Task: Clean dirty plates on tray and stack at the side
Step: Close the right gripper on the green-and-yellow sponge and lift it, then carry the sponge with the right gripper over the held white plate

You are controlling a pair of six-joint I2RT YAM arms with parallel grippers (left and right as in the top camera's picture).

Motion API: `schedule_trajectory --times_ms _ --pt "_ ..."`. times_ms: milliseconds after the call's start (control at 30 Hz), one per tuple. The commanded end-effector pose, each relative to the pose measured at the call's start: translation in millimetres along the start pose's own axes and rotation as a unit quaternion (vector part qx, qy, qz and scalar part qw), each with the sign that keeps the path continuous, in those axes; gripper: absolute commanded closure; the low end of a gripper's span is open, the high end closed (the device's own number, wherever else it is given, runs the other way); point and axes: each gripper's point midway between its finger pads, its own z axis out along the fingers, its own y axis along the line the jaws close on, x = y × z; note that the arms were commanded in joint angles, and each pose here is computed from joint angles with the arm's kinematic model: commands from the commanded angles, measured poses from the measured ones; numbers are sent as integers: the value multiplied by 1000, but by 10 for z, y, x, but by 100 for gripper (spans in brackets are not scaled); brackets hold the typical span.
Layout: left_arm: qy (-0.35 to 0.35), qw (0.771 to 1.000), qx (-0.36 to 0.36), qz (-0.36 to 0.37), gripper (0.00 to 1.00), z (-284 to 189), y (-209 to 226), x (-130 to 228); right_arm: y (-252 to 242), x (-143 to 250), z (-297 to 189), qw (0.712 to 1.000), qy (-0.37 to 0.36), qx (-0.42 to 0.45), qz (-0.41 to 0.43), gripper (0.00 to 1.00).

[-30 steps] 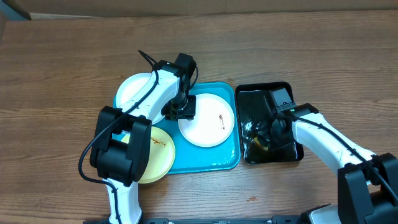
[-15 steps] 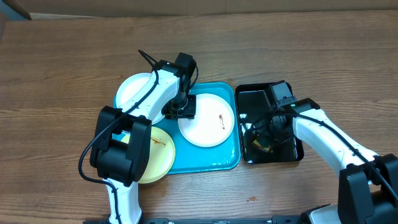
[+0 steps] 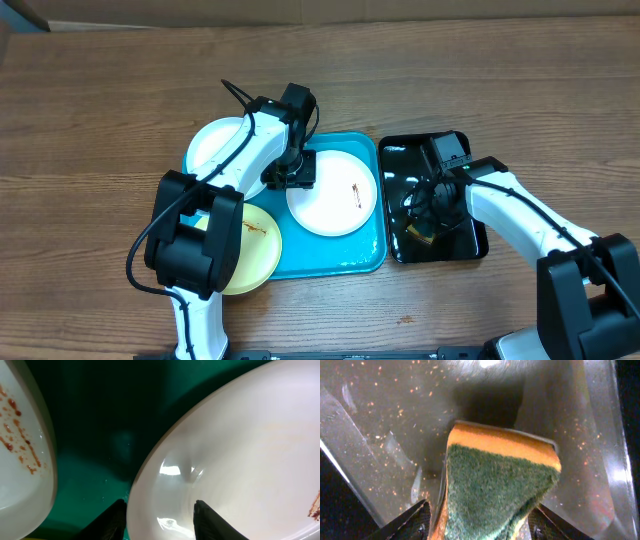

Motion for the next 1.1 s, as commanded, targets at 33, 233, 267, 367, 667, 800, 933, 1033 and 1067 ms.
schedule_trajectory --times_ms 33,233,267,367,667,800,933,1033,1067 --pt "5 1000 -8 -7 55 58 23 21 19 -60 30 1000 -5 6 14 37" --pt "6 999 -36 -7 56 113 138 60 18 -60 70 1000 -3 9 14 38" --pt "8 999 -37 -7 57 124 145 71 23 -67 70 1000 -4 7 14 41" --pt "11 999 -38 -7 61 172 161 103 34 -80 70 1000 -6 5 14 47" --pt "12 999 -38 -7 78 205 169 119 32 -79 67 1000 -6 5 9 84" --pt "13 999 -38 -7 96 204 168 120 86 -151 20 1000 -16 -2 -6 96" --pt "12 999 -37 -7 96 199 166 115 151 -223 -120 999 -20 -7 -33 96" --pt "11 999 -37 -7 96 198 164 112 188 -261 -276 998 -17 -7 -53 96" --pt "11 999 -37 -7 96 198 164 112 201 -280 -328 998 -18 -7 -54 96"
